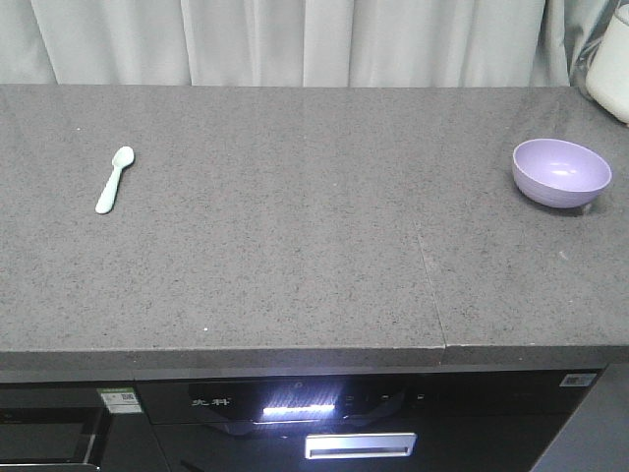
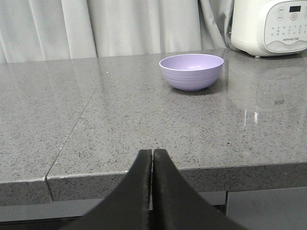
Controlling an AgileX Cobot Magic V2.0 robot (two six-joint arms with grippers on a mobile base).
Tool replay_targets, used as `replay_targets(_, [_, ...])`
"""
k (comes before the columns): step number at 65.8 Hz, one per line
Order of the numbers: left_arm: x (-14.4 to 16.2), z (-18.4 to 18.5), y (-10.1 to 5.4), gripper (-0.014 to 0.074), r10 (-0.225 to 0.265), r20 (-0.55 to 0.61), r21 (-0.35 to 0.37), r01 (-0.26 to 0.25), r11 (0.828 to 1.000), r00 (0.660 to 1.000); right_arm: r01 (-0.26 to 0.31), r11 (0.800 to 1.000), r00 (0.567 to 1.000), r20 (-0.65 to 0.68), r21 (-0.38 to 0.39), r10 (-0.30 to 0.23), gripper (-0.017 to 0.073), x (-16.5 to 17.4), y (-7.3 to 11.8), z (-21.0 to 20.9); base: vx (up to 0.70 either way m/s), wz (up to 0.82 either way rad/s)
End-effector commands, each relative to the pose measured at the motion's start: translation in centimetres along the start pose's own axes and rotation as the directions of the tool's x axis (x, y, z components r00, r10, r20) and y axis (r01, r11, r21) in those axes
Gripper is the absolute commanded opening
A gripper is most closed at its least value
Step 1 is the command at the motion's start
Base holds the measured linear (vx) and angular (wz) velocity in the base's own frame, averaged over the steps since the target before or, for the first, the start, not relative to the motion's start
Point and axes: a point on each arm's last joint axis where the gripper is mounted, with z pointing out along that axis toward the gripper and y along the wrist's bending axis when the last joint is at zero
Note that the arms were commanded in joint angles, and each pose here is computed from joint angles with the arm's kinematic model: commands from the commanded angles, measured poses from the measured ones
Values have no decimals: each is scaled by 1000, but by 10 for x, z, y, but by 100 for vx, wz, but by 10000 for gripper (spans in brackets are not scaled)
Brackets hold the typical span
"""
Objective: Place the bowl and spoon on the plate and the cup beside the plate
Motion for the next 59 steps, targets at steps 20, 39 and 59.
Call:
replay_targets(20, [3,1,0,-6,-11,56,10,10,1000,998,12,1000,998,68,0,-12,-5,-2,0,0,2,1])
replay_targets(39, [3,1,0,-6,-11,56,10,10,1000,998,12,1000,998,68,0,-12,-5,-2,0,0,2,1])
replay_targets(59, [3,1,0,-6,-11,56,10,10,1000,998,12,1000,998,68,0,-12,-5,-2,0,0,2,1])
